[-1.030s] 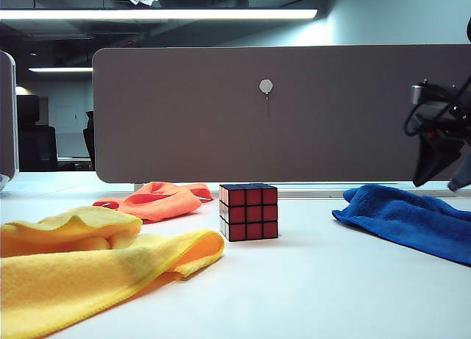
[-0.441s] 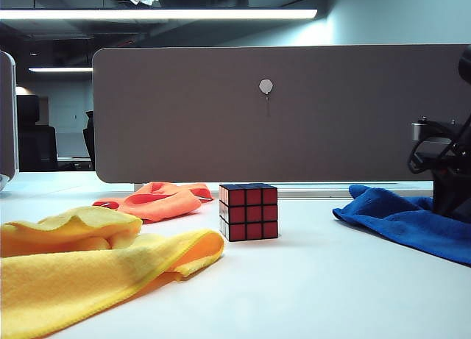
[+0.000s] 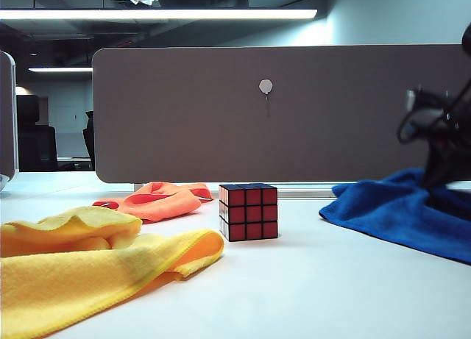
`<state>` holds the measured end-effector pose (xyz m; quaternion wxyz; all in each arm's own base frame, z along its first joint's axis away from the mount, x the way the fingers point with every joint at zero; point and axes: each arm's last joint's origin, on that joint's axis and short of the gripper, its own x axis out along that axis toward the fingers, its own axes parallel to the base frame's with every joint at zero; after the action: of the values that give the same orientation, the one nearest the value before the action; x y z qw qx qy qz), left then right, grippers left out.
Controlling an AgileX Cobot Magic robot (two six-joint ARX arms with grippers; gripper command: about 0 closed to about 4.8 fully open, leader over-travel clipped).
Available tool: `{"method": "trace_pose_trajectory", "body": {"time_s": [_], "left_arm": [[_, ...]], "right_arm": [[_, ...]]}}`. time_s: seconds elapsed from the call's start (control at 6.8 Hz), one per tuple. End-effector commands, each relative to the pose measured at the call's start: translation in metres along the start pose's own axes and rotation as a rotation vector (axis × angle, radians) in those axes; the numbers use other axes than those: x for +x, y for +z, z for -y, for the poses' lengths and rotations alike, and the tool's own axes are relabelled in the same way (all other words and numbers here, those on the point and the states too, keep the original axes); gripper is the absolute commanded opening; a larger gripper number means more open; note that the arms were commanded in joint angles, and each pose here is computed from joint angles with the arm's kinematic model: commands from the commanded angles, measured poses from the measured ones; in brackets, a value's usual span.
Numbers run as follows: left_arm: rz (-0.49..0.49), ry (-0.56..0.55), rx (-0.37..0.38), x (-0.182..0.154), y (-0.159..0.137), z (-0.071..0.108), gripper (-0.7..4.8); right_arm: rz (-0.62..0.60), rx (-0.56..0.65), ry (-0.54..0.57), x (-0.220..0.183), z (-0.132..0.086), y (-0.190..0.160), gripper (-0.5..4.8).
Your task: Pick up a rag that is the same color as the top surface of the Rubik's Cube and cover the cube with it.
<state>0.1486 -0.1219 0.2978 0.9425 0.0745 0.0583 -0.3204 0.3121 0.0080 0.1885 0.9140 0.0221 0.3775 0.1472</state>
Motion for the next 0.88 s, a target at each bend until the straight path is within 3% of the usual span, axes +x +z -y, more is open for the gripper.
{"method": "trace_pose_trajectory", "body": {"time_s": [0.15,0.44,0.59,0.74,0.88], "left_arm": [[0.019,0.004,0.000,-0.001,0.003,0.000,-0.05],[0.021,0.004,-0.001,-0.001,0.003,0.000,-0.05],[0.021,0.004,-0.001,0.000,0.003,0.000,-0.05],[0.021,0.004,-0.001,0.000,0.003,0.000,-0.05],[0.021,0.004,-0.001,0.000,0.003,0.000,-0.05]], "right_arm": [[0.254,-0.056,0.163,-0.053,-0.019,0.033,-0.01],[0.343,-0.129,0.338,-0.095,-0.042,0.039,-0.02],[0.285,-0.219,0.612,-0.119,-0.088,0.029,-0.02],[0.286,-0.261,0.678,-0.127,-0.104,0.027,-0.02],[0.292,-0.324,0.773,-0.140,-0.133,0.022,-0.02]]}}
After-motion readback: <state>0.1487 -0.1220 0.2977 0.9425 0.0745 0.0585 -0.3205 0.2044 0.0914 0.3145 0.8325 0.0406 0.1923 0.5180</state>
